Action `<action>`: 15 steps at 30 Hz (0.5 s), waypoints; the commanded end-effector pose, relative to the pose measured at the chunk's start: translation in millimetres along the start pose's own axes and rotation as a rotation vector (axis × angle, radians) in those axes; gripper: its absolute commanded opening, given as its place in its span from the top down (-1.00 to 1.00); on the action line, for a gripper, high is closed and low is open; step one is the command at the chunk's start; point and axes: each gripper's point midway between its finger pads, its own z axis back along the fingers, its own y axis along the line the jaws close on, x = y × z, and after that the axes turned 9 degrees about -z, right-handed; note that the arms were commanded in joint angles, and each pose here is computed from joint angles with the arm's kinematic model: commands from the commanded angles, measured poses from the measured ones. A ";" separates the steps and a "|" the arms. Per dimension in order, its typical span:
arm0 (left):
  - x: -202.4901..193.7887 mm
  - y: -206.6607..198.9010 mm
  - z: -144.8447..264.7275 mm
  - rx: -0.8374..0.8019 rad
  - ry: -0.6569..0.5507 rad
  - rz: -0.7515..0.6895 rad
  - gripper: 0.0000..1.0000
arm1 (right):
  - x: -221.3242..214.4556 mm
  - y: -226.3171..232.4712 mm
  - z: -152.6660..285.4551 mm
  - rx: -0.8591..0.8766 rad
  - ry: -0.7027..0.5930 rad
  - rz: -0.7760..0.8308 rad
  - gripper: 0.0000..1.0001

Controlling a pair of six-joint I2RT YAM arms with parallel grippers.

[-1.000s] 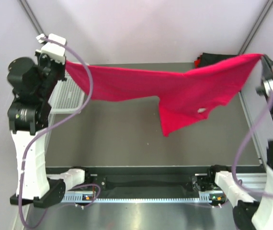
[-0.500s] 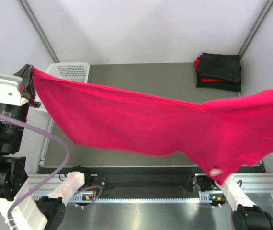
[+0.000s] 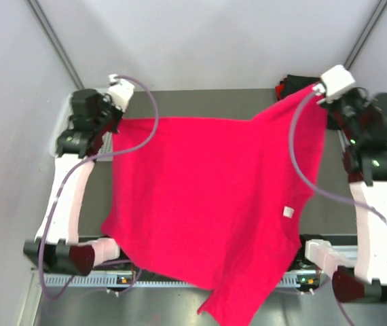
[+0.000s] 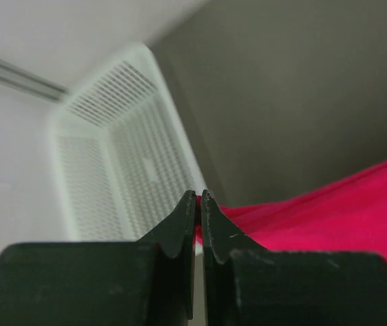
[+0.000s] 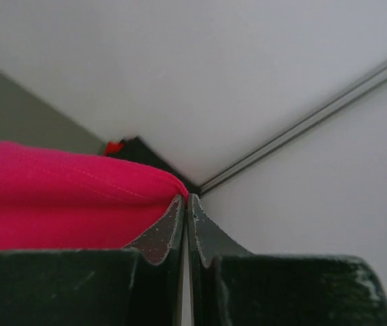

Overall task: Fold and stack the t-shirts
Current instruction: Flatten the tshirt out

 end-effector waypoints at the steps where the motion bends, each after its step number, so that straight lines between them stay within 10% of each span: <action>1: -30.5 -18.0 -46.4 -0.057 0.043 -0.058 1.00 | -25.4 7.7 -35.6 0.014 0.008 0.033 1.00; 15: -151.3 -77.6 -279.3 -0.293 0.311 -0.070 1.00 | -207.0 121.7 -266.6 0.251 0.358 0.188 1.00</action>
